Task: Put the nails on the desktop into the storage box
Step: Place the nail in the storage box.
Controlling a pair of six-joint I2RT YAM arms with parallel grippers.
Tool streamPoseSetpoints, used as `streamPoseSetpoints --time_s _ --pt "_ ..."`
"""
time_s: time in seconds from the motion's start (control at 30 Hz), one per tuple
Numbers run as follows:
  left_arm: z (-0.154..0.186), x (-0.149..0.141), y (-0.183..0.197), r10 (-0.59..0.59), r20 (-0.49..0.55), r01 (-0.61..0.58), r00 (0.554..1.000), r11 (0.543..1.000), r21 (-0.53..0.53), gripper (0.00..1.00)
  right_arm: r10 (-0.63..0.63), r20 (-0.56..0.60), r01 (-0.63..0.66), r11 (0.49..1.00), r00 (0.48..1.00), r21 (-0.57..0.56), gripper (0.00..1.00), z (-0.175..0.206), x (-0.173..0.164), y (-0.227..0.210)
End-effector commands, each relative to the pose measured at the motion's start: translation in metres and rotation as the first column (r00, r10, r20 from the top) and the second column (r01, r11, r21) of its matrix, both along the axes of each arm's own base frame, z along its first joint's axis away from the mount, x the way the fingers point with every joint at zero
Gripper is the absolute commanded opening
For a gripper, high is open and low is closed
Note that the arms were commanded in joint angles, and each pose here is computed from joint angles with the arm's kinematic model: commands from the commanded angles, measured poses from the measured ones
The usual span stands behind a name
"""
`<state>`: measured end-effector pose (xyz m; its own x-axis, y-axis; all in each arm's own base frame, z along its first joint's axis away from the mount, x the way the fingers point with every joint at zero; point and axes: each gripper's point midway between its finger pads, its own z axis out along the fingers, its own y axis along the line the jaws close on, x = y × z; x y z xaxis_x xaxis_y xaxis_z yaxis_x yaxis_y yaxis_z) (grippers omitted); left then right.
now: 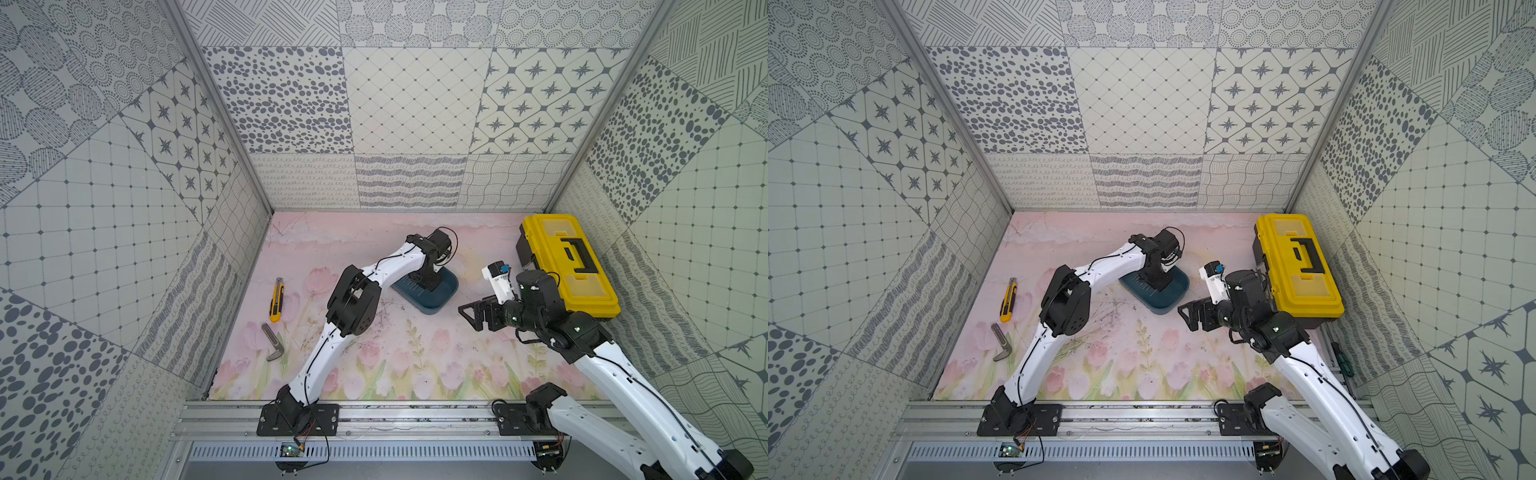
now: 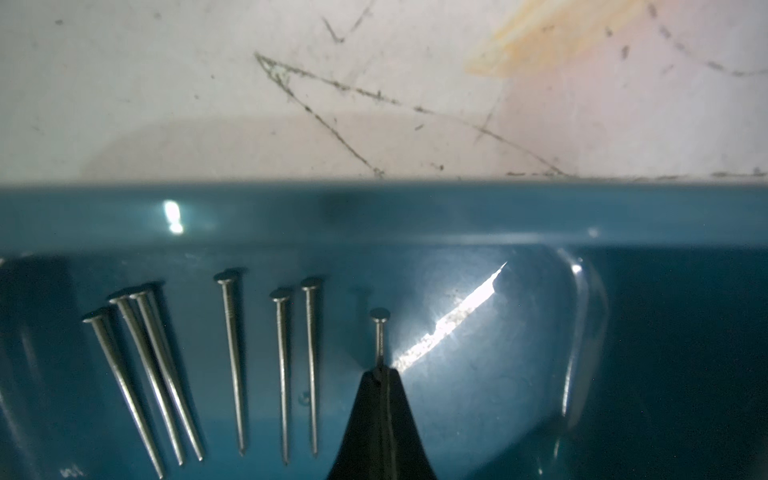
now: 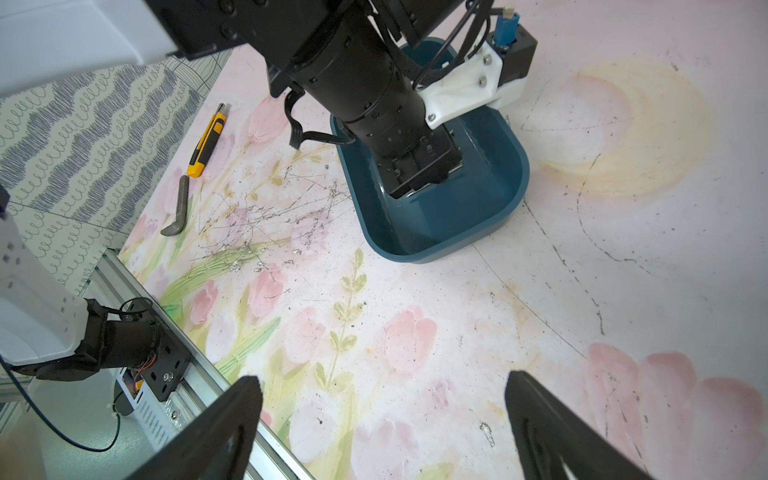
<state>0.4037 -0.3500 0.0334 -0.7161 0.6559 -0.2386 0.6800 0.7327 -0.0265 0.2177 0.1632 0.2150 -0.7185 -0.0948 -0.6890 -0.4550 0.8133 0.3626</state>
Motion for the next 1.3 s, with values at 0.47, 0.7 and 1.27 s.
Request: streamPoseSetpoints --time_s 0.47,0.7,1.27 --pt "-0.005 -0.002 0.003 -0.032 -0.023 0.032 0.999 0.999 0.018 0.00 0.013 0.028 -0.013 1.000 1.000 0.018 0.97 0.006 0.005 0.003" --pt "-0.007 -0.003 0.003 -0.031 -0.027 0.032 0.999 0.999 0.021 0.00 0.015 0.030 -0.015 1.000 0.999 0.022 0.97 0.006 0.006 0.003" --pt "-0.007 -0.003 0.003 -0.028 -0.027 0.029 0.999 0.999 0.021 0.10 0.011 0.030 -0.012 1.000 0.999 0.026 0.97 0.006 0.006 0.003"
